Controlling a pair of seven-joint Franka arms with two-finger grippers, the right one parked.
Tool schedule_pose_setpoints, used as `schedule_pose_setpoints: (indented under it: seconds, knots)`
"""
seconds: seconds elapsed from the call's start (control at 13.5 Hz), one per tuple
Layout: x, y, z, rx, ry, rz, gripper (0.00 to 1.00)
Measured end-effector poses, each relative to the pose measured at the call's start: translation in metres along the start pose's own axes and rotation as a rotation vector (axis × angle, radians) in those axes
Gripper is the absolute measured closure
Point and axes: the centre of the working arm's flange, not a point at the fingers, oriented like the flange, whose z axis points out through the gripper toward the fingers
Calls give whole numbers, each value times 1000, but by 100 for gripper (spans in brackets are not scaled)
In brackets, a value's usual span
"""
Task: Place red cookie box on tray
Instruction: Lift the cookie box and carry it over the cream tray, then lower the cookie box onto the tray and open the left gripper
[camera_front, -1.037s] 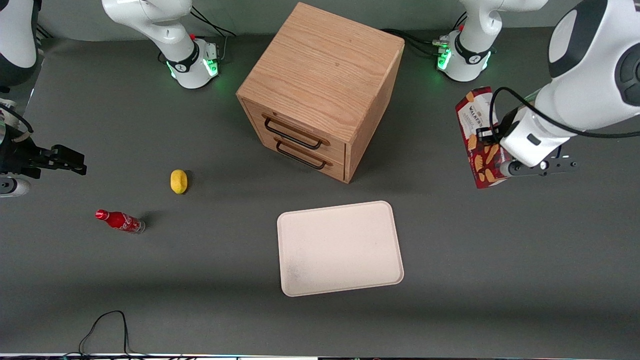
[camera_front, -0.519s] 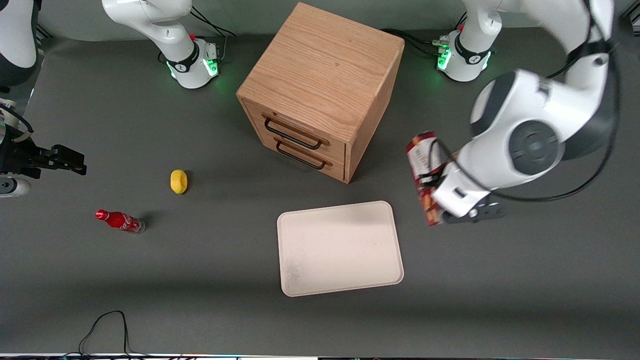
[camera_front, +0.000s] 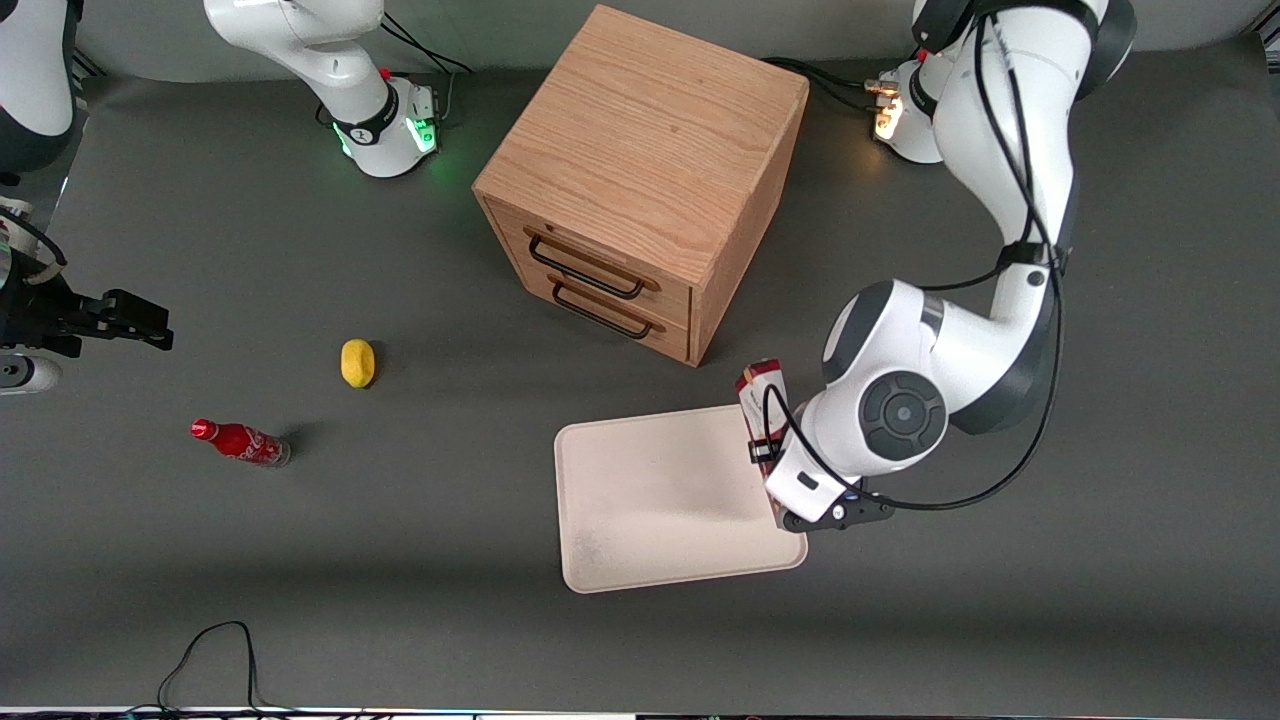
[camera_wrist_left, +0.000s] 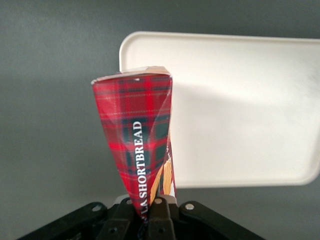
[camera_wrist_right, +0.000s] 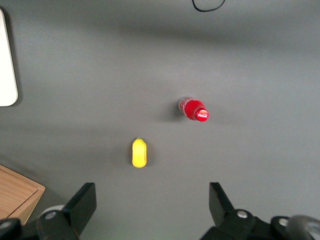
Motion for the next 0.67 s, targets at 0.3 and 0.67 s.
schedule_pose_setpoints:
  seconds: [0.3,0.67]
  knots:
    - [13,7,53,26,46,22,96]
    - [17,12,90,32,61,40,96]
